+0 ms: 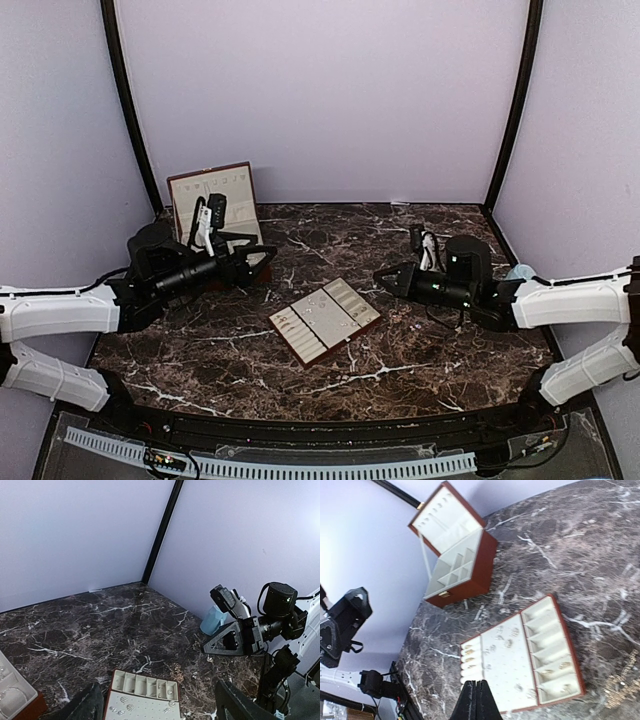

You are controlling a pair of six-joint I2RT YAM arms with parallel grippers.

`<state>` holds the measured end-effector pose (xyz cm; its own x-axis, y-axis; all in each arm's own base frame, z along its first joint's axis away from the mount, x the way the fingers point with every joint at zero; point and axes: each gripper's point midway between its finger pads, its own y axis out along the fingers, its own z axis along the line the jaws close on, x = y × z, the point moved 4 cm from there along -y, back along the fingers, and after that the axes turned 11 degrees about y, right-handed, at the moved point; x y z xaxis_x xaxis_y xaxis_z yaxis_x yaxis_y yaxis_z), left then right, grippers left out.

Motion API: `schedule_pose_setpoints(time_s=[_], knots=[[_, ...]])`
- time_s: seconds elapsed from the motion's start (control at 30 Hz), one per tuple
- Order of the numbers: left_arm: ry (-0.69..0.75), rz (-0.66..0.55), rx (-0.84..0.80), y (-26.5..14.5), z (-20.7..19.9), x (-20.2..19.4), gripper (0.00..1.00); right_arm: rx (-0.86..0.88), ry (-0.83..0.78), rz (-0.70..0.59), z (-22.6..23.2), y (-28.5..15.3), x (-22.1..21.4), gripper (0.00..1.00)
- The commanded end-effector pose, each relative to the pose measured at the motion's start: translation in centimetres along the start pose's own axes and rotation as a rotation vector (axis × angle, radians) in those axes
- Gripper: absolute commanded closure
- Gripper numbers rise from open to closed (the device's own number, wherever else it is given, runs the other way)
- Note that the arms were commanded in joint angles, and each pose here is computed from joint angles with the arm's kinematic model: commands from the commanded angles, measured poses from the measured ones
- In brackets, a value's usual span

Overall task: Organize the mixed jewelry
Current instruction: Pick up the earring from the center of the board, then pass from the right arm to the left

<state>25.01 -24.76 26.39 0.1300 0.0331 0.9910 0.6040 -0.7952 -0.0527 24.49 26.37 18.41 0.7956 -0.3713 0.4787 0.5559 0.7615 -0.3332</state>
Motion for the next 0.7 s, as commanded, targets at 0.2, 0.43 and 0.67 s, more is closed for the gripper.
schedule_pose_setpoints(time_s=[0.2, 0.43, 0.67], knots=[[-0.159, -0.168, -0.121, 3.3, -5.7, 1.6, 0.20, 0.407, -0.041, -0.059, 9.0, 1.6, 0.4, 1.00], [-0.298, -0.186, -0.208, 4.7, -7.5, 1.5, 0.20, 0.477, -0.078, -0.049, 11.0, 1.7, 0.2, 1.00], [-0.363, -0.140, -0.302, 6.1, -8.8, 0.9, 0.24, 0.521, -0.110, -0.030, 12.3, 1.7, -0.1, 1.00]])
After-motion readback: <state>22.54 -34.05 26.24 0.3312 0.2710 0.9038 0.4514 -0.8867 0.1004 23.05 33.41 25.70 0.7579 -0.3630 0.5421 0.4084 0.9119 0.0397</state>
